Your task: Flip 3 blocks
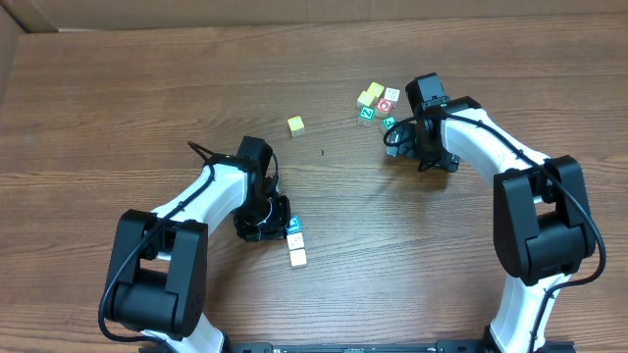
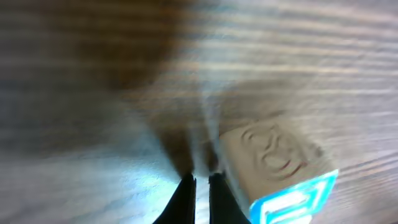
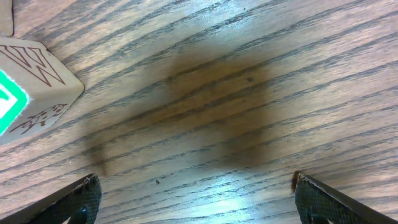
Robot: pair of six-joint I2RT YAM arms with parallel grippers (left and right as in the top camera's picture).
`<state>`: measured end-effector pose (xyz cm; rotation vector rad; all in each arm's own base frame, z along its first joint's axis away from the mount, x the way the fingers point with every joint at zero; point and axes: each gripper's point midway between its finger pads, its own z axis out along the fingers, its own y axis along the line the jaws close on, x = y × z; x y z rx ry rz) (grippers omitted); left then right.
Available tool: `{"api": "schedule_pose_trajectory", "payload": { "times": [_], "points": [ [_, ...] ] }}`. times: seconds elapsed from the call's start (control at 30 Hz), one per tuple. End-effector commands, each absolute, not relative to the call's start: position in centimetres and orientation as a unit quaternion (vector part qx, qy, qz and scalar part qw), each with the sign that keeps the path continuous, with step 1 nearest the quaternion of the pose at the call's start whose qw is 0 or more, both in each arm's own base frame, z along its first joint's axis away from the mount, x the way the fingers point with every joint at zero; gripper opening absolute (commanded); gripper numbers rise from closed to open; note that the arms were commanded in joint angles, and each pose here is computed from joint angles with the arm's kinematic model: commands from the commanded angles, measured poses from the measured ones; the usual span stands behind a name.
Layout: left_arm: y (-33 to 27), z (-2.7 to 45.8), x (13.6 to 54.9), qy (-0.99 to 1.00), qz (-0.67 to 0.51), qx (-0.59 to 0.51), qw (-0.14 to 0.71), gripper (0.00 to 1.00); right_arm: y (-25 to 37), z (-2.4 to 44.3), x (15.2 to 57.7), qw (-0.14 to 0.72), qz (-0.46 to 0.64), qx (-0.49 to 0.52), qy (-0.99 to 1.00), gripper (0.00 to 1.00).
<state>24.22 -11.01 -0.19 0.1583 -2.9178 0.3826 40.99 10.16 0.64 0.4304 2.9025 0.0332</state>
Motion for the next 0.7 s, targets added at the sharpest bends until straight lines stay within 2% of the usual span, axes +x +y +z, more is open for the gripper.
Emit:
{"api": "schedule_pose_trajectory", "payload": {
  "times": [0.0, 0.23, 0.47, 0.67],
  "points": [
    [-9.7, 0.6, 25.3, -0.989, 0.092, 0.065, 0.096, 0.04, 9.9, 1.3, 41.6, 0.116, 0.011, 0.151, 0.982, 1.0],
    [-8.9, 4.0, 27.7, -0.994, 0.058, 0.062, 0.076, 0.04, 9.9, 1.3, 41.6, 0.116, 0.011, 0.151, 0.982, 1.0],
    [-10.0, 3.9, 31.3, -0.996, 0.066, 0.053, 0.0, 0.04, 9.9, 1.3, 41.6, 0.116, 0.011, 0.151, 0.982, 1.0],
    [-11.4, 3.9, 31.8, -0.995, 0.076, 0.056, -0.013, 0.04, 9.9, 1.3, 41.5, 0.116, 0.011, 0.151, 0.982, 1.0]
  ]
}}
